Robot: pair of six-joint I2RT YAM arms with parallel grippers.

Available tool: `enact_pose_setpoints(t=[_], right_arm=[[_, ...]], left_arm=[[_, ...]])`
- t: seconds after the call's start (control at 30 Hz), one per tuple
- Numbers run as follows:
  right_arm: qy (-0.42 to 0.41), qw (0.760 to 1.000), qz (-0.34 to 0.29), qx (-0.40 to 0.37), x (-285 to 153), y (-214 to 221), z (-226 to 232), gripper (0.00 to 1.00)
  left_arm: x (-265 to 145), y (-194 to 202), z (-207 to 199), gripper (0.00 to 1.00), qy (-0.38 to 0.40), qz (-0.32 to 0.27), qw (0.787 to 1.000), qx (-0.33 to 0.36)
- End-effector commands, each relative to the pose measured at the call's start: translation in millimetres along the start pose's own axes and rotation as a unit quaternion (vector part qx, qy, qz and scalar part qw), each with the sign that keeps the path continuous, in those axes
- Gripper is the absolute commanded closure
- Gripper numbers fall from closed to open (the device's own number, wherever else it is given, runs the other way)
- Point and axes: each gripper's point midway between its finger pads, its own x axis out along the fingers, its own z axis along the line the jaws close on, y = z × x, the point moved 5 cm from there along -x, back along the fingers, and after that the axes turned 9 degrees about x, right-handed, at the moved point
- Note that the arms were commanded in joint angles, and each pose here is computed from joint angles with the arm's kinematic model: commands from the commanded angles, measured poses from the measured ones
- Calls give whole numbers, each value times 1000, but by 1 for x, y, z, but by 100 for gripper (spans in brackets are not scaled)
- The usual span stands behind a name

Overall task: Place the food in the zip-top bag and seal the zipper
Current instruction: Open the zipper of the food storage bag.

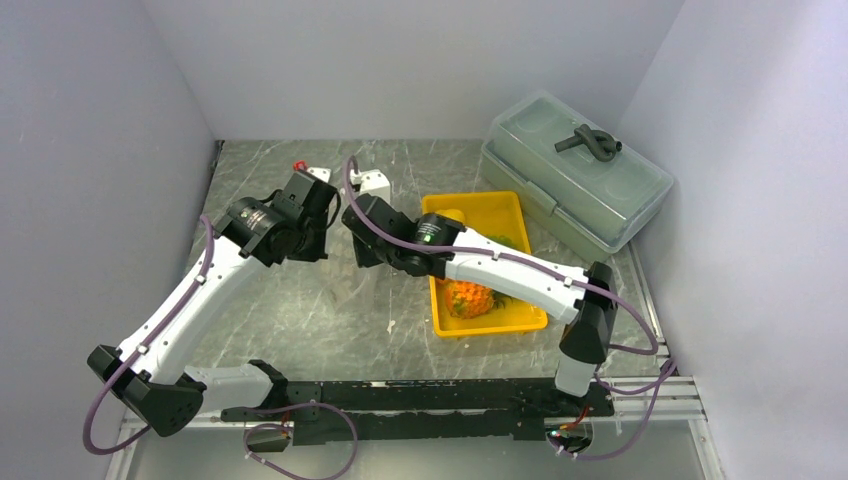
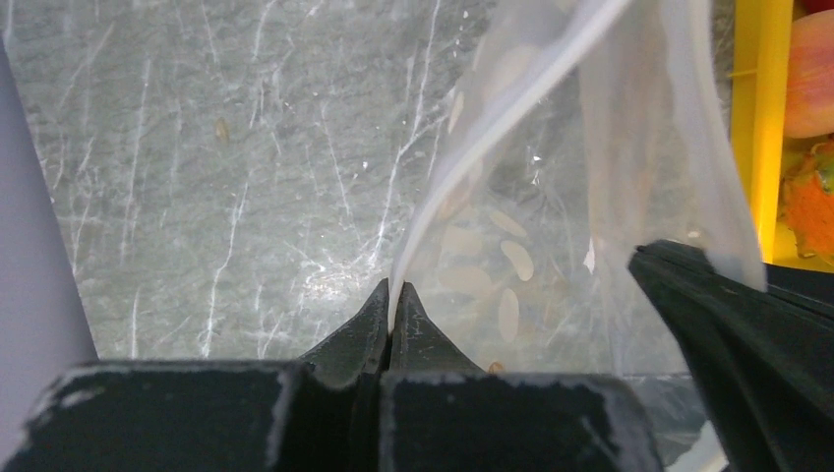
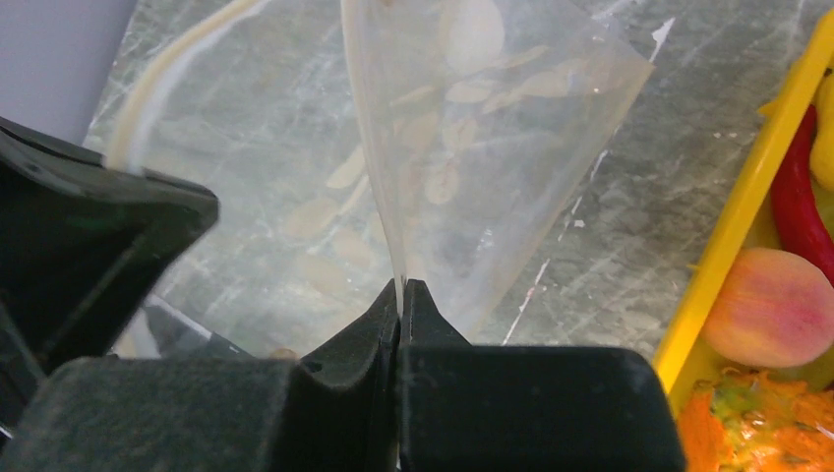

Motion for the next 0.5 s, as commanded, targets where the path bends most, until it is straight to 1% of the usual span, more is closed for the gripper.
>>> enact_pose_setpoints(t=[0.0,0.13,0.3,0.47], right_arm=[[6,999,-33,13,-22,-14,-12,100],[32,998,-41,20,-26,-12,-33,100],[58,997,-35,37,-21,-7,-58,100],[63,997,-21,49,-5,-1,-65,100]], left_arm=[[-7,-8,11,100,-31,-28,999,-8],[-20,-11,24,100,-62,-33,998,-6],[-37,-16,36,100,-89,-33,995,7],[-37,-13,41,100,-107,-13,994,28]])
